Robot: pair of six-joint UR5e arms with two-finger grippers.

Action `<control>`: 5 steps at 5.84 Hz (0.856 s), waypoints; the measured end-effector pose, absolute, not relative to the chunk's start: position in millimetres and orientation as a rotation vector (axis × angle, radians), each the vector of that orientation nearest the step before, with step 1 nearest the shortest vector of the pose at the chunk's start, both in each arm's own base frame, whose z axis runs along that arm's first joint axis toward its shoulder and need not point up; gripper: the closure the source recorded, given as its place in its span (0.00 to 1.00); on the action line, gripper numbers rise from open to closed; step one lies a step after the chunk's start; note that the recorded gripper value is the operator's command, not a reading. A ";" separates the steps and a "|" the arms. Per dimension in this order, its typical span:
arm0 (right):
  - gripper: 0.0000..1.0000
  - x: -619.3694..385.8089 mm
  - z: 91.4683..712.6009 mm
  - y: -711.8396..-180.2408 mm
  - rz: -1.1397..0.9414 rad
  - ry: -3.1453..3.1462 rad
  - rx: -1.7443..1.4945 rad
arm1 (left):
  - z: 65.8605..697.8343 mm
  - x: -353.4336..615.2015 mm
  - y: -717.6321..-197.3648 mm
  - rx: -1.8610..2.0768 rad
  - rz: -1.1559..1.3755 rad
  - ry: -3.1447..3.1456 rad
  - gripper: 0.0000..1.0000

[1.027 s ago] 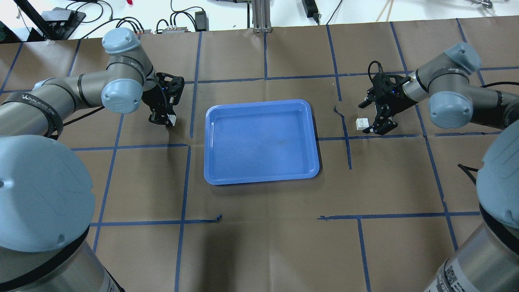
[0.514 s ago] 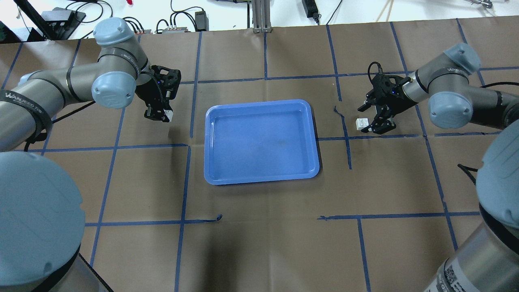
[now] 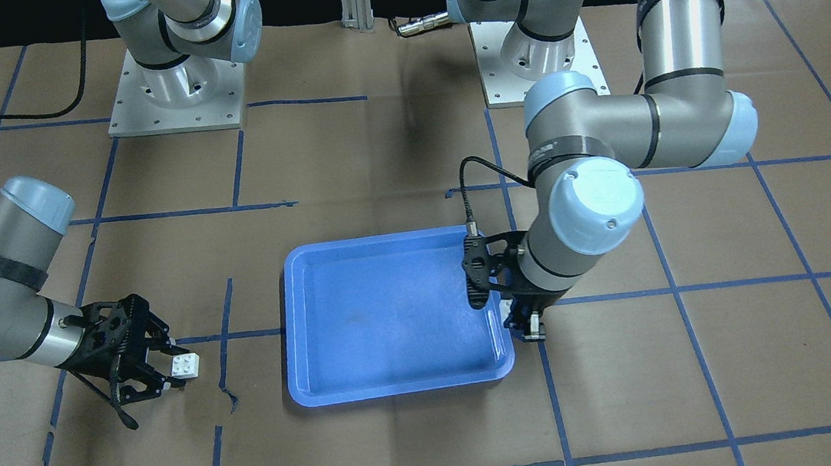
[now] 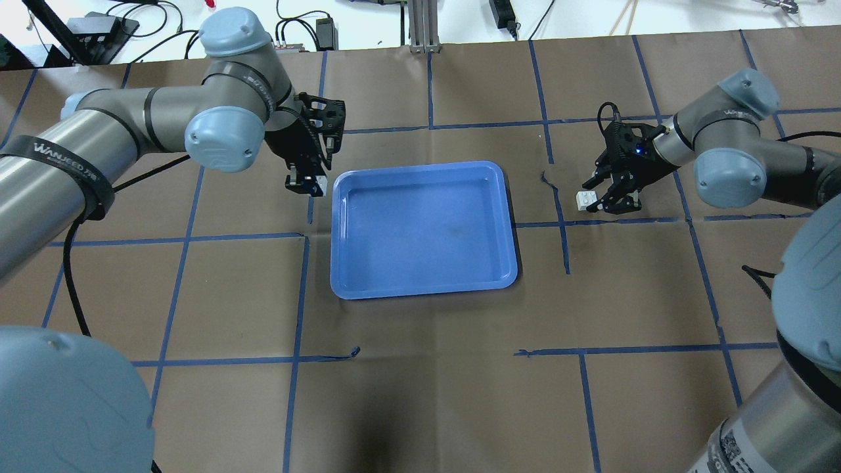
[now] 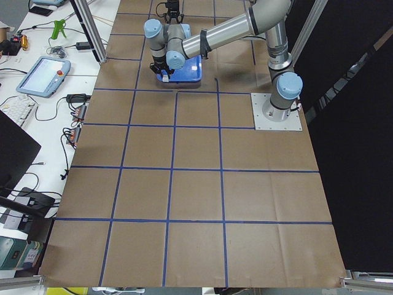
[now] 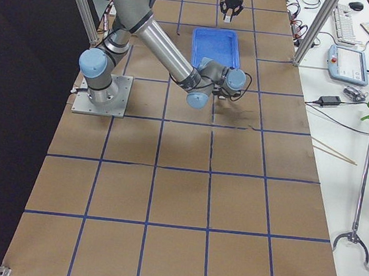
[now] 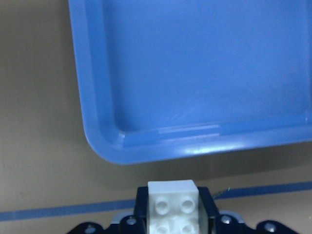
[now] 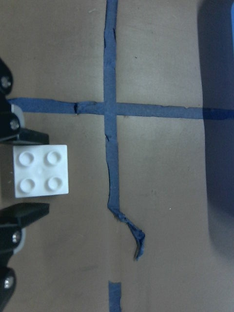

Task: Assemble white blocks and place on blue tray

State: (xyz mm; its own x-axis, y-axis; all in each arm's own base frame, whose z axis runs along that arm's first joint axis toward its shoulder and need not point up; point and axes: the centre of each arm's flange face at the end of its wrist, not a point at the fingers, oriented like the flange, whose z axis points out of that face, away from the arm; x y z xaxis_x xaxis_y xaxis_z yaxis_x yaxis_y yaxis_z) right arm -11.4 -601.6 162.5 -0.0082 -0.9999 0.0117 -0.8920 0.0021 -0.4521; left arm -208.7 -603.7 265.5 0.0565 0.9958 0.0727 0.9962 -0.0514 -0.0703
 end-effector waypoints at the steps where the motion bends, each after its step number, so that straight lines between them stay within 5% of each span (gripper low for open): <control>1: 0.69 -11.4 163.6 -601.6 -0.484 1.972 -1.961 | 261.5 -244.5 -591.4 -2.162 -0.019 -2.136 0.93; 5: 0.73 -14.5 196.7 -606.1 -0.493 2.008 -1.984 | 211.7 -319.9 -581.8 -2.051 0.039 -2.270 0.91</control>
